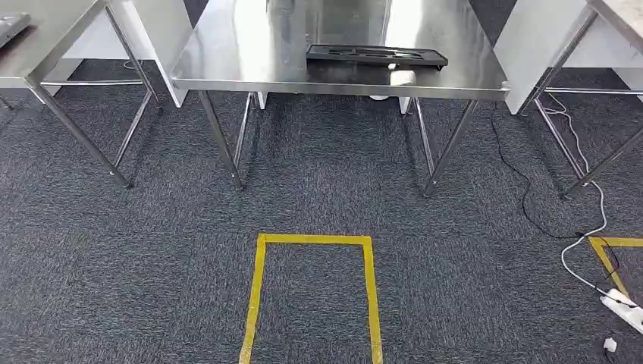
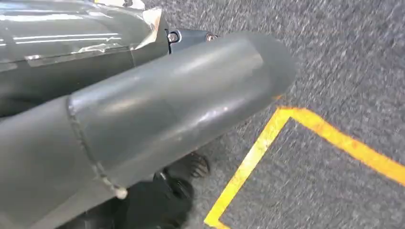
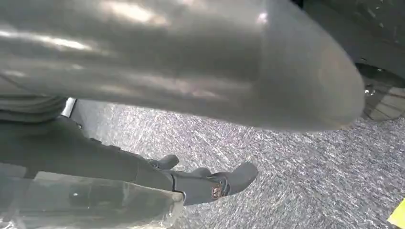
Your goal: Take the parts from the cabinet and place them on the table.
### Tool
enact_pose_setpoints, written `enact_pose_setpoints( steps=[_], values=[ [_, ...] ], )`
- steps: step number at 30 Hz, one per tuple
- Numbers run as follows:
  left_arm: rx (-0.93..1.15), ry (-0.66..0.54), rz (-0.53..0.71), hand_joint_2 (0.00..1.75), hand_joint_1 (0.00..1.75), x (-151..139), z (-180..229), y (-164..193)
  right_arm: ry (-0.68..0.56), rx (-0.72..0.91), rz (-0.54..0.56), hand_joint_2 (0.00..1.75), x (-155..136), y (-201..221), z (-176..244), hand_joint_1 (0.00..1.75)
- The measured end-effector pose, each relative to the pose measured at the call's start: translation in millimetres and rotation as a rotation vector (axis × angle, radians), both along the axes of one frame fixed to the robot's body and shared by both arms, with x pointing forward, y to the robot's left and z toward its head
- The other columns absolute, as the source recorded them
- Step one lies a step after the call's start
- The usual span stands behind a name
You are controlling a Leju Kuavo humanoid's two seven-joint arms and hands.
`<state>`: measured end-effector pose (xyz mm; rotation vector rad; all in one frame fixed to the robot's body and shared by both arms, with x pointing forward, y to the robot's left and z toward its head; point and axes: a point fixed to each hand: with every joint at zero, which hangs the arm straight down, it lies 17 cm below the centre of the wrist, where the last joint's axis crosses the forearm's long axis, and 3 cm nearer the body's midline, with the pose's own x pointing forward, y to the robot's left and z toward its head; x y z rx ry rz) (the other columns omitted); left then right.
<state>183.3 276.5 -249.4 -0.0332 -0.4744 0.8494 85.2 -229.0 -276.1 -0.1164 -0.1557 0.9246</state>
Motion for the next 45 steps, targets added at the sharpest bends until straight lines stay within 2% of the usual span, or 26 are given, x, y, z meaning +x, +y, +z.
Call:
enact_pose_setpoints(
  steps=[16,20,35,45],
  values=[
    [0.006,0.013,0.004,0.00,0.00,6.0,0.9,-6.3,0.001,0.002,-0.010,0.00,-3.7,-4.6,-1.1,0.00],
    [0.003,0.006,-0.009,0.00,0.00,10.4,2.3,-9.2,-0.018,0.003,-0.023,0.00,4.8,-5.2,0.0,0.00],
    [0.011,0.004,-0.027,0.00,0.00,15.9,3.7,-8.5,-0.050,0.045,-0.040,0.00,17.7,22.2,4.7,0.00],
    [0.005,0.008,-0.030,0.00,0.00,15.3,3.4,-11.2,-0.053,0.040,-0.044,0.00,17.3,22.8,4.7,0.00]
  ],
)
